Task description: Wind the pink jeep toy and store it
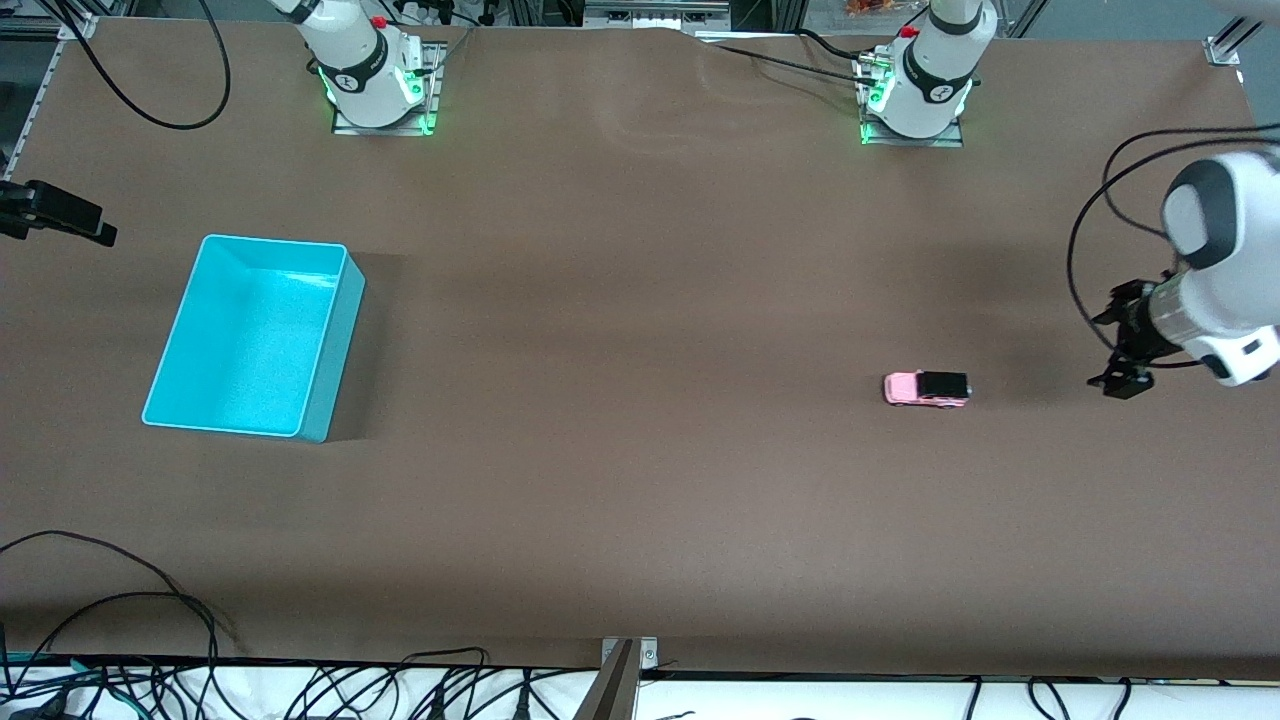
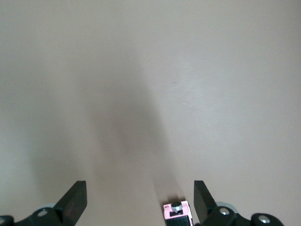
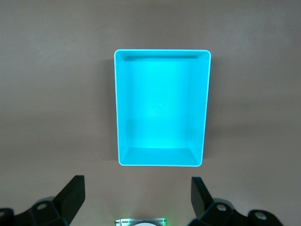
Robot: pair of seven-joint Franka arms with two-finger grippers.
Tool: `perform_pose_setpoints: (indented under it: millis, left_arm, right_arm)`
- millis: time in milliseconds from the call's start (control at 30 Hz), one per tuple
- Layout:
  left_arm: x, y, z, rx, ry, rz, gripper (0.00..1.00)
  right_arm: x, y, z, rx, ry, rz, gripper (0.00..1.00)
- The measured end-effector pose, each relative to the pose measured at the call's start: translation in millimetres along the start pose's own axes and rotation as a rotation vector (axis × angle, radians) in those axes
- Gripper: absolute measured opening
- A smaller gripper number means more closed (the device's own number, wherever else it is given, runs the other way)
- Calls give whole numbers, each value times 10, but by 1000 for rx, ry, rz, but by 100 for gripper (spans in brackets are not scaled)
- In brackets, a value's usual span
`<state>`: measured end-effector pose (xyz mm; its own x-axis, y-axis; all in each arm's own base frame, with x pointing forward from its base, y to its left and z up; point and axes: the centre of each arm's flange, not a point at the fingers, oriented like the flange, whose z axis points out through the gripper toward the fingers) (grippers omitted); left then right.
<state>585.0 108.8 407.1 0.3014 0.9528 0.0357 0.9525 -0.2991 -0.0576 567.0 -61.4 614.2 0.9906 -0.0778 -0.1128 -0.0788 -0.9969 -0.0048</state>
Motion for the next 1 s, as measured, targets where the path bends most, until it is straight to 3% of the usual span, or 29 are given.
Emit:
perform_pose_setpoints:
  millis: [367,768,1002]
  left_arm:
    - [-14,201,-994,-88,65,380,100]
    - [-387,431,-1310,-122,113,857,100]
    - [-492,452,-1493,-127,100,981,100]
  right_arm:
    - [5,-10,10,0,-2,-2,100]
    - [5,-8,10,0,-2,-1,100]
    - [5,14,10,-4,-3,2,100]
